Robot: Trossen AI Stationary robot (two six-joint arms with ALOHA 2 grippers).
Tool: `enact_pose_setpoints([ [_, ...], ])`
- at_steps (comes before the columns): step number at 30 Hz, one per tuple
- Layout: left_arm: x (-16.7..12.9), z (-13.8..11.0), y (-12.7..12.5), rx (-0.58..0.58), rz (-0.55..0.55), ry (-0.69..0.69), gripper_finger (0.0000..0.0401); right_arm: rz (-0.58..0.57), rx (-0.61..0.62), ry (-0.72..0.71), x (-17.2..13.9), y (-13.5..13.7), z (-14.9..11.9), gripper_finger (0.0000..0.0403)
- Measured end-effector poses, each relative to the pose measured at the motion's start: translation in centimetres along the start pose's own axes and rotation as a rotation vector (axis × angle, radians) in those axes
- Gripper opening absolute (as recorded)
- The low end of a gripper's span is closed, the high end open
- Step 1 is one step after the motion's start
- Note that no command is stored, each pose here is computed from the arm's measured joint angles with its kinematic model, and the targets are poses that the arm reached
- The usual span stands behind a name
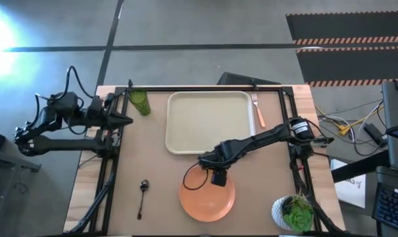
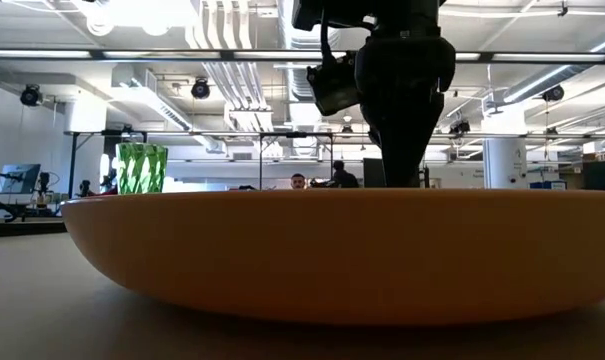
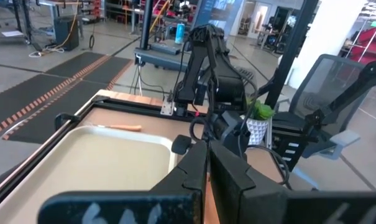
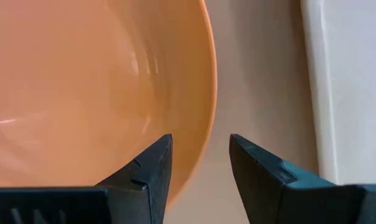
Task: Pick and place plate/cup/fork/spoon on tray
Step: Put the orange plate on the light brown serving tray
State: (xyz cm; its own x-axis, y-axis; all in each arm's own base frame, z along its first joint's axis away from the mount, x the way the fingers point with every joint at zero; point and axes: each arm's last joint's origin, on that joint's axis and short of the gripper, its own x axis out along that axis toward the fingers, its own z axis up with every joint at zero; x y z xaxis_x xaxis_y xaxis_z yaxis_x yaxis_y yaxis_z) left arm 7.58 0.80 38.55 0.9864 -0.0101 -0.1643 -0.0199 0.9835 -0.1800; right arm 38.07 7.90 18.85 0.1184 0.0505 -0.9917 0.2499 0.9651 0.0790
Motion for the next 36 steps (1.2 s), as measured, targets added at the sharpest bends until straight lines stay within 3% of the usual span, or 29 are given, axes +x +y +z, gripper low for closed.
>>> enact_pose_setpoints([
  [21,0.7,-0.3,0.2,-0.005,0.004,0.028,0.0,0.021,0.004,-0.045,2.3,-0.7,-0.2,0.0148],
  [36,1.2,-1.1,0.4,-0.009,0.007,0.046,0.0,0.102,0.009,-0.093,4.3,-1.0,-0.5,0.0142],
])
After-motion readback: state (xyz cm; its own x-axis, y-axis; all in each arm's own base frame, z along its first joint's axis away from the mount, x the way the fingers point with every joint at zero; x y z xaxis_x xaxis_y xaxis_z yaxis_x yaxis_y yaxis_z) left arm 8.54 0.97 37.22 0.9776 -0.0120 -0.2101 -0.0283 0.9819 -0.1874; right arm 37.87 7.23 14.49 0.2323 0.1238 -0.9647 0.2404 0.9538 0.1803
